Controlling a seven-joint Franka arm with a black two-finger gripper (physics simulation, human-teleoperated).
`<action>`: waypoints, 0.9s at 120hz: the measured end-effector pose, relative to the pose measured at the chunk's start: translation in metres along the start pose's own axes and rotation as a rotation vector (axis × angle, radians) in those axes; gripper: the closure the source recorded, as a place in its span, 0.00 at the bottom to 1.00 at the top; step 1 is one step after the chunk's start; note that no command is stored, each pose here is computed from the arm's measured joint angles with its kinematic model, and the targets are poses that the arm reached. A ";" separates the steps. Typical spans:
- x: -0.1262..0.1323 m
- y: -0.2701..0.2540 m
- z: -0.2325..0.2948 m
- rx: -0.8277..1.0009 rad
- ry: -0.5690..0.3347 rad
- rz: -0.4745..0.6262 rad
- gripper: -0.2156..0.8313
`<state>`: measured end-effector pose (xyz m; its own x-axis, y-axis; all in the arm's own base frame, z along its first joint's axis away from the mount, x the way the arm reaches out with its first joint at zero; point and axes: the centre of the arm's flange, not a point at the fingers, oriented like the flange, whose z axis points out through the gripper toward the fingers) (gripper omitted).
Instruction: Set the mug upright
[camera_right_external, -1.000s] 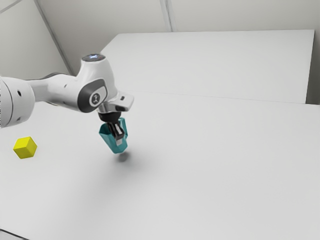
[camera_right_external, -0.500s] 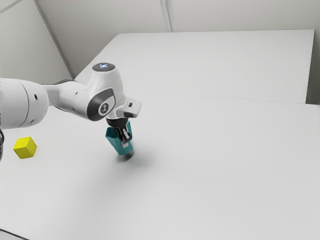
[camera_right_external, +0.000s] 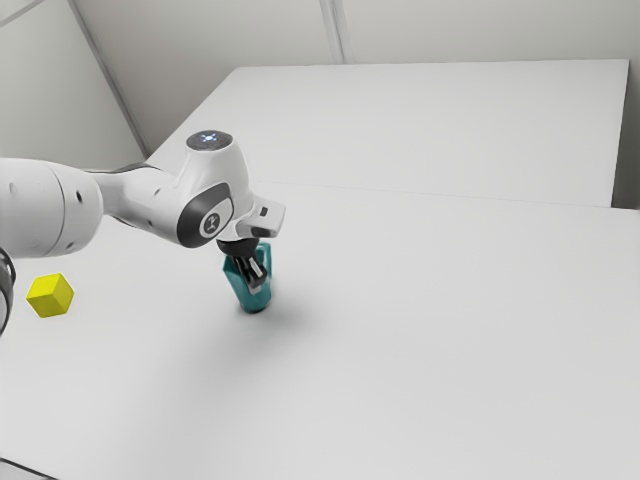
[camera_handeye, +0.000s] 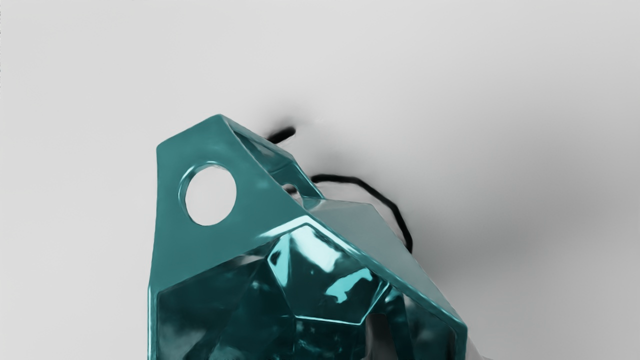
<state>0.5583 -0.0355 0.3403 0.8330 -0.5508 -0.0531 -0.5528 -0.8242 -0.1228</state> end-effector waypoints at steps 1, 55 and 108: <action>0.000 0.000 0.000 0.000 0.000 0.000 0.81; 0.002 -0.002 -0.010 0.007 0.021 -0.005 0.49; -0.003 -0.002 -0.040 0.011 0.063 -0.017 0.33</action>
<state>0.5562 -0.0370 0.3802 0.8388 -0.5444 0.0117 -0.5382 -0.8321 -0.1343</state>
